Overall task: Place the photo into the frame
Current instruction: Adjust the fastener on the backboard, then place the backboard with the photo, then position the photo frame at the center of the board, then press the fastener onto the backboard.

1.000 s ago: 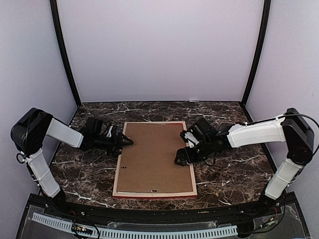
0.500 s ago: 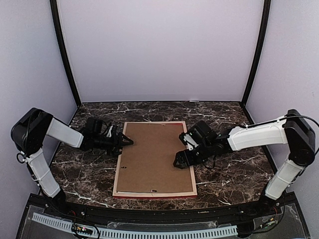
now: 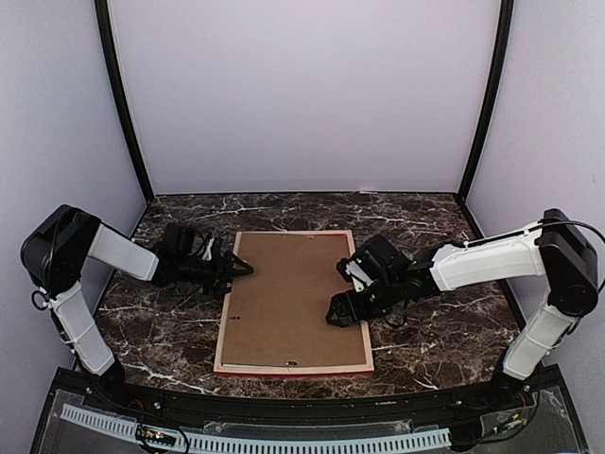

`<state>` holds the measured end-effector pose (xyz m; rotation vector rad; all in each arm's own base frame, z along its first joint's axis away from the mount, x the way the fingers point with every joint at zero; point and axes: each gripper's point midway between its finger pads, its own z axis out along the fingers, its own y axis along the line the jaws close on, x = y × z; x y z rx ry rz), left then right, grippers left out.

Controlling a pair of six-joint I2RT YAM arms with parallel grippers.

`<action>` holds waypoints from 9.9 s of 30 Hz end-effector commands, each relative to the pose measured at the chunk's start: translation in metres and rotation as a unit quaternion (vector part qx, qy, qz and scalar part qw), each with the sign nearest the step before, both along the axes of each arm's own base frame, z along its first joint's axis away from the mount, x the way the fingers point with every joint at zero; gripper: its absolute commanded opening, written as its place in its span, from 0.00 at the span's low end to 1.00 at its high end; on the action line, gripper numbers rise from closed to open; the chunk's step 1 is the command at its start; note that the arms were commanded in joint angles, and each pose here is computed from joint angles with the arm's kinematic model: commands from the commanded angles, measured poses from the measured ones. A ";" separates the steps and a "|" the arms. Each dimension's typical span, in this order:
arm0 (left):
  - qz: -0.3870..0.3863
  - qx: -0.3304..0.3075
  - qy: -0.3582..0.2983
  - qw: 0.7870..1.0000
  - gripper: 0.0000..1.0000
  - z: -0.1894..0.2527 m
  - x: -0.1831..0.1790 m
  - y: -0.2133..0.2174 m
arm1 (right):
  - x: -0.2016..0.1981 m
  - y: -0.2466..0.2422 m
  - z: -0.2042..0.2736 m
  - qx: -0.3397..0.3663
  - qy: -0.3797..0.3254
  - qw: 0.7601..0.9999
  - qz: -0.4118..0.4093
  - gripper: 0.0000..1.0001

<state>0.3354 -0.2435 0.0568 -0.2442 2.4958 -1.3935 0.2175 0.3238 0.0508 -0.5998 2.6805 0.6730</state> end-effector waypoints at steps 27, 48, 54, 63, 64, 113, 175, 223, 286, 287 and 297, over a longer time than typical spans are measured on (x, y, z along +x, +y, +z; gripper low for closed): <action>-0.026 0.037 -0.003 0.999 0.68 -0.009 -0.005 -0.004 | 0.071 -0.024 0.031 0.023 -0.060 0.994 -0.085 0.88; -0.040 0.117 -0.014 0.992 0.79 -0.008 -0.005 0.000 | 0.065 0.045 0.059 0.117 -0.064 0.991 0.005 0.87; -0.043 0.119 -0.011 0.992 0.78 -0.011 -0.007 -0.004 | 0.054 0.085 0.048 0.145 -0.039 0.987 0.047 0.86; -0.044 0.121 -0.015 0.992 0.79 -0.011 -0.007 -0.006 | 0.047 0.086 0.008 0.125 -0.003 0.991 0.050 0.86; -0.045 0.121 -0.016 0.991 0.79 -0.011 -0.008 -0.007 | 0.047 0.084 0.004 0.121 -0.001 0.991 0.049 0.86; -0.022 0.258 -0.135 0.956 0.93 0.057 0.024 0.033 | 0.058 0.033 0.032 0.078 -0.054 0.995 0.007 0.89; -0.126 0.446 -0.118 0.878 0.84 -0.029 0.034 0.025 | 0.069 -0.079 -0.023 -0.083 -0.040 0.986 -0.140 0.19; -0.078 0.427 -0.065 0.899 0.37 -0.047 0.017 0.033 | 0.064 -0.080 -0.031 -0.078 -0.032 0.987 -0.137 0.17; -0.106 0.405 -0.079 0.905 0.59 -0.040 0.028 0.023 | 0.062 -0.076 -0.041 -0.069 -0.022 0.989 -0.130 0.16; -0.111 0.401 -0.076 0.906 0.59 -0.041 0.025 0.021 | 0.062 -0.076 -0.041 -0.069 -0.022 0.989 -0.131 0.16; -0.130 0.385 -0.062 0.912 0.60 -0.048 0.001 0.015 | 0.061 -0.076 -0.042 -0.068 -0.020 0.989 -0.129 0.15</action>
